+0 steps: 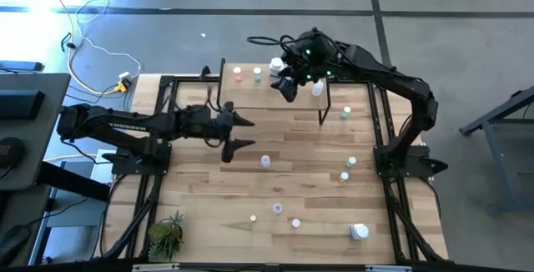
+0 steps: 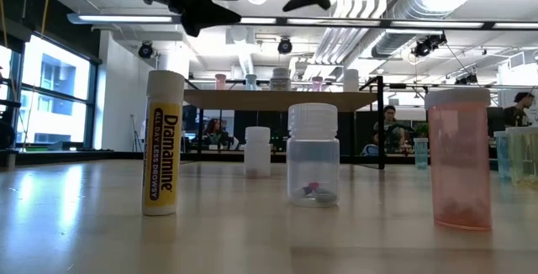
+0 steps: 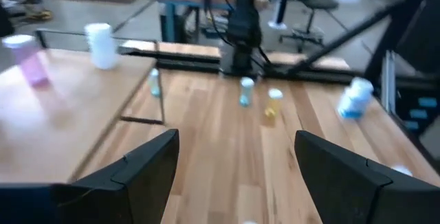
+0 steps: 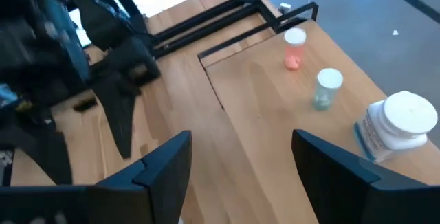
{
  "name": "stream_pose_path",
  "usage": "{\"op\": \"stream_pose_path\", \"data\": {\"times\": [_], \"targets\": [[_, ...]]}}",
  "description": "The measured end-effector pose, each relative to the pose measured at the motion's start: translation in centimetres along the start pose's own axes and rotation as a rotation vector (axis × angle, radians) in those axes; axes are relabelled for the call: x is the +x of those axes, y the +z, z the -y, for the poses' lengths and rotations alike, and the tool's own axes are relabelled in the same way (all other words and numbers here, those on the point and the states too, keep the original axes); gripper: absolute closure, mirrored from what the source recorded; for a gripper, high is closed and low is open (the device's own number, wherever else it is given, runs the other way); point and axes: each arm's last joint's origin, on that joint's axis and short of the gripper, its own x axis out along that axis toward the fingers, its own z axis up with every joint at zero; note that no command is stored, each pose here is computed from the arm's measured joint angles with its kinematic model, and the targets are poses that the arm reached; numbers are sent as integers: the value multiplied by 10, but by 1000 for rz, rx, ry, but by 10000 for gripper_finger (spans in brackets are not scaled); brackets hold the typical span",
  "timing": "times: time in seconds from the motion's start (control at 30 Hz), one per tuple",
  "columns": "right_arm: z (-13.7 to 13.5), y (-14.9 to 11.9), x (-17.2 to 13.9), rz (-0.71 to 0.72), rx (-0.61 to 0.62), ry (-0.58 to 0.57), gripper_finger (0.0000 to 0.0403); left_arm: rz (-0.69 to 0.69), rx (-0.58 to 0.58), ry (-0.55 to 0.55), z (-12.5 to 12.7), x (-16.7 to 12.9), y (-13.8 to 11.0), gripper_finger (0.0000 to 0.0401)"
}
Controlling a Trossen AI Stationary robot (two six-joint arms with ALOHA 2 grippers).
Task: Pick and place medicine bottles onto shelf by color
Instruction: Put the white pill bottle on the shelf
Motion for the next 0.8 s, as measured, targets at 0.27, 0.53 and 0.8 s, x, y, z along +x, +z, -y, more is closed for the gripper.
{"op": "stream_pose_path", "data": {"times": [0.27, 0.53, 0.8], "targets": [[-39, -4, -23, 56, 1, -9, 162, -110, 52, -11, 14, 22, -21, 121], [-64, -12, -27, 59, -6, -34, 162, -194, 65, -16, 20, 40, -41, 121], [-78, -18, -28, 47, -15, -64, 162, -268, 70, -15, 24, 58, -62, 121]]}}
